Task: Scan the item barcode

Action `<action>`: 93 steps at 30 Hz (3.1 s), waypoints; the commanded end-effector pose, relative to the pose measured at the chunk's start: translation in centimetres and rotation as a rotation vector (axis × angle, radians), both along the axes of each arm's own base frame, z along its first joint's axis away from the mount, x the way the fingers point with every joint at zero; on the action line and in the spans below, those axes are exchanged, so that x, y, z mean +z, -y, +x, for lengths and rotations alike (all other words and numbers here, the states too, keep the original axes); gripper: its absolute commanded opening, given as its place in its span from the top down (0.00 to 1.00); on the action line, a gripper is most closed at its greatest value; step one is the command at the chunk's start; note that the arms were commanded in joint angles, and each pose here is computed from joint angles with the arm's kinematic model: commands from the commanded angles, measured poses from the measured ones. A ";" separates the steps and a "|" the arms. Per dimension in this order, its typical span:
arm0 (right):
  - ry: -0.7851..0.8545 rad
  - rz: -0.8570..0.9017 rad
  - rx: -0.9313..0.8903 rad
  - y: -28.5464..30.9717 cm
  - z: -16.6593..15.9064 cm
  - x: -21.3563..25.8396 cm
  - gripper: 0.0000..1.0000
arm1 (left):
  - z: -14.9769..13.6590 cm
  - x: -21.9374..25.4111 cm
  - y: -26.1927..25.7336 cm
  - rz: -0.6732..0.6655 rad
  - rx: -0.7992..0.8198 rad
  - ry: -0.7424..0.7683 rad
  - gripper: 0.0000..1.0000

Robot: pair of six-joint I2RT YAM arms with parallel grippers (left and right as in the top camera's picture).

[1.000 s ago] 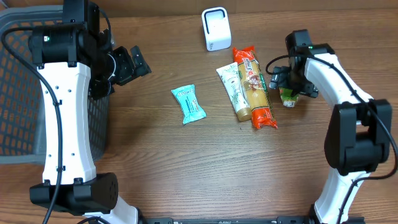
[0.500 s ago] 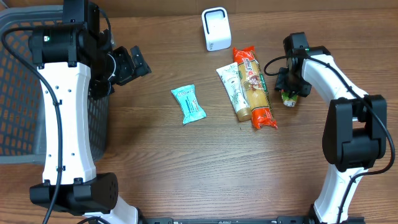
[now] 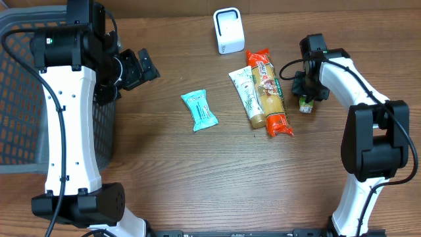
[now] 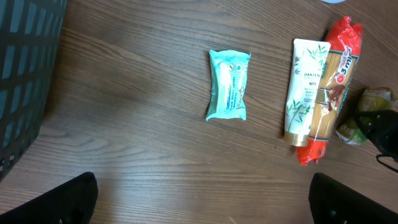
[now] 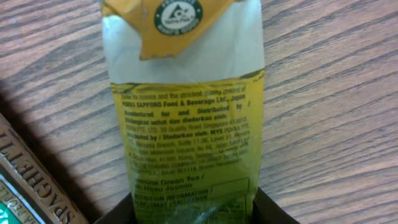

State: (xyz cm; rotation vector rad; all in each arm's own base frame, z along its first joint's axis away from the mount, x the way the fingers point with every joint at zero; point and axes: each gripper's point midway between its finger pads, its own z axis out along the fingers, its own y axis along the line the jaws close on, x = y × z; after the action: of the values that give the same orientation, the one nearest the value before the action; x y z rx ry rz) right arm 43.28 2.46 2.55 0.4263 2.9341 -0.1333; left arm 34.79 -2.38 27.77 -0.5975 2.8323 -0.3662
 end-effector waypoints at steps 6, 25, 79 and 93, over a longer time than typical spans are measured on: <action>0.047 -0.004 0.010 -0.1 1.5 1.5 0.78 | -0.1 0.0 0.2 0.010 -0.025 0.005 0.00; 0.100 0.006 0.011 -0.4 3.3 5.2 0.95 | -0.1 0.0 0.2 0.010 -0.025 0.005 0.00; 0.948 0.334 0.121 -19.1 19.0 18.5 0.90 | -0.1 0.0 0.2 0.011 -0.025 0.004 0.00; 0.900 0.169 -0.362 8.6 12.4 28.5 0.90 | -0.1 0.0 0.2 0.011 -0.025 0.004 0.00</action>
State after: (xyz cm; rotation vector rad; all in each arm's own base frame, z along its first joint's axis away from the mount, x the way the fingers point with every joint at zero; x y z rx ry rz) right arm 58.56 0.31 23.62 0.6674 2.1303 0.2491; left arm 34.79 -2.38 27.77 -0.5970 2.8324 -0.3661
